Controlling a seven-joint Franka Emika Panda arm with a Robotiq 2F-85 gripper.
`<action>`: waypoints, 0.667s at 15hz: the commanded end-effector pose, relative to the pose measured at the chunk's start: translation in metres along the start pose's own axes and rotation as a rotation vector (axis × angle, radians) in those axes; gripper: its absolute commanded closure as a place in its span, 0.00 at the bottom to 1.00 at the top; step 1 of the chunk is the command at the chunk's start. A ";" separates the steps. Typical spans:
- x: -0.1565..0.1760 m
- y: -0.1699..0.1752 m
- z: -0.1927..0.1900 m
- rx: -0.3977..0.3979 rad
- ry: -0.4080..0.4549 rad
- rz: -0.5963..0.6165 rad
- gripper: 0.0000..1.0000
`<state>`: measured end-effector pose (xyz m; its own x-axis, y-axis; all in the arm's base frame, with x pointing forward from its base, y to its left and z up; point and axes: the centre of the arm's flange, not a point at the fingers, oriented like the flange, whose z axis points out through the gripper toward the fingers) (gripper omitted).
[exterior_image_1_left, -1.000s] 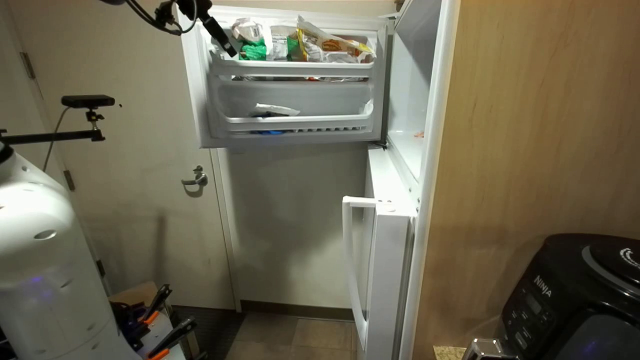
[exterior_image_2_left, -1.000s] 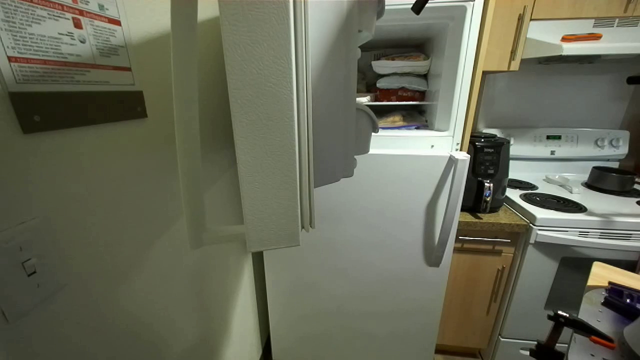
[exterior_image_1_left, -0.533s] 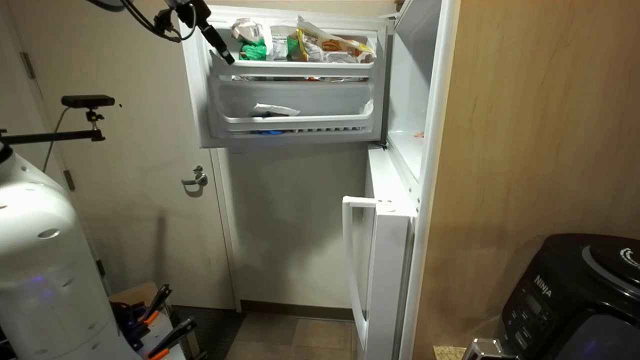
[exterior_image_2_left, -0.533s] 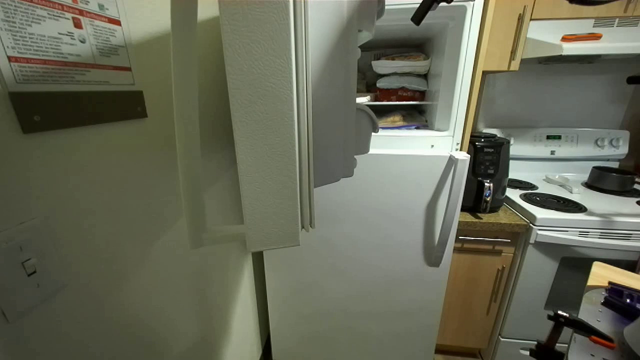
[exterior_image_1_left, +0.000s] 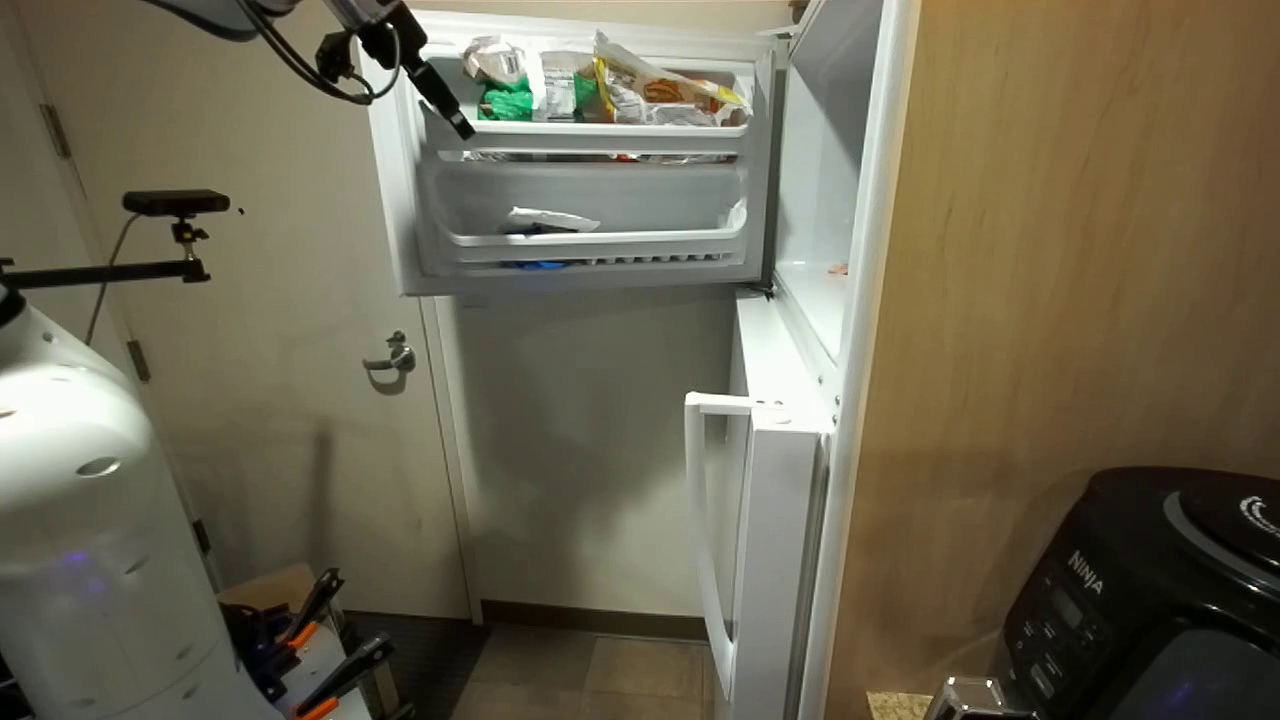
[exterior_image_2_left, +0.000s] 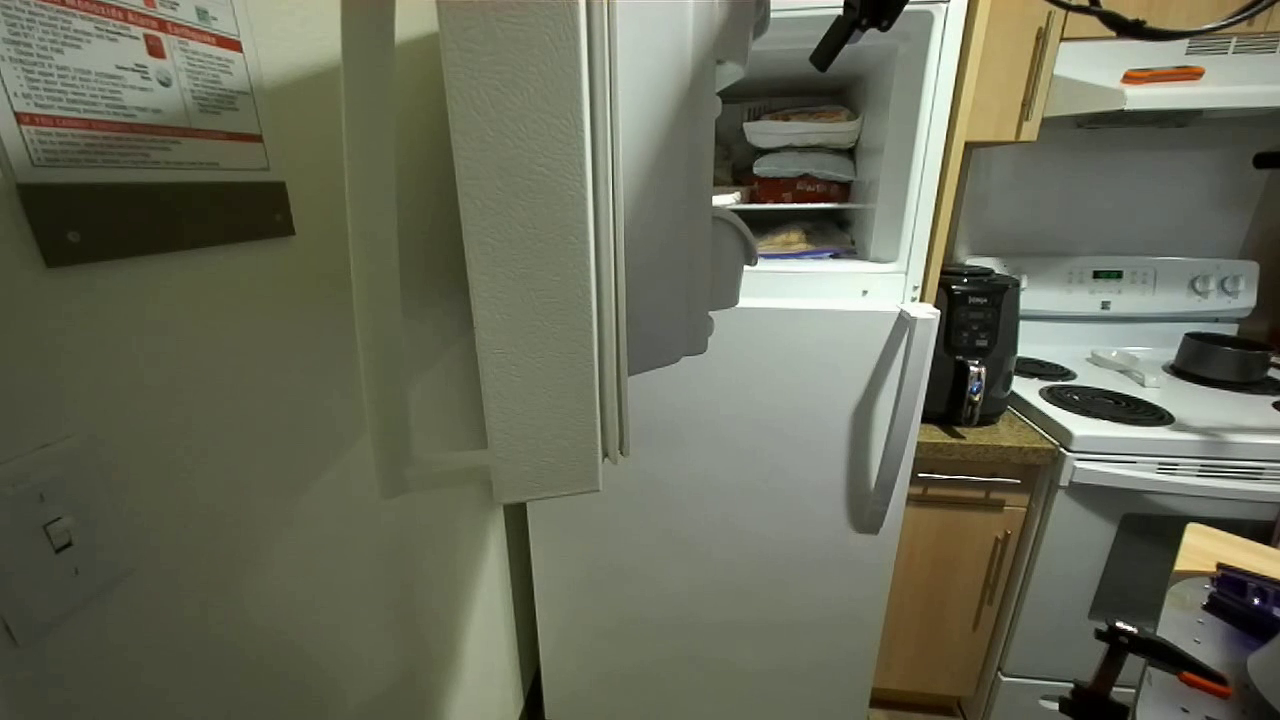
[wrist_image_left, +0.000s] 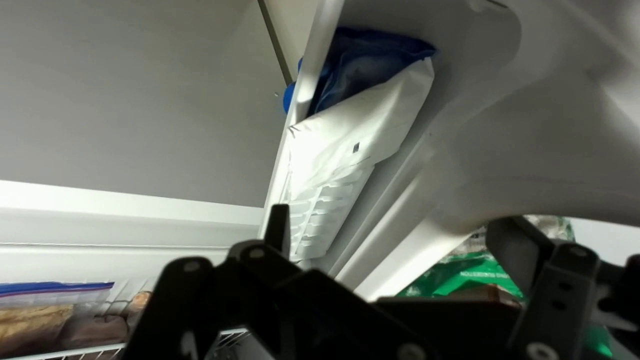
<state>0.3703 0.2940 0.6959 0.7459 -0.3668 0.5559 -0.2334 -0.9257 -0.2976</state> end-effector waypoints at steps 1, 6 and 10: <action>-0.002 0.010 0.010 -0.010 0.021 0.010 0.00; 0.011 0.027 0.012 -0.036 0.026 0.033 0.00; 0.023 0.040 0.013 -0.052 0.035 0.056 0.00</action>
<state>0.3862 0.2661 0.6929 0.7316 -0.4098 0.5449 -0.2851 -0.9098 -0.3015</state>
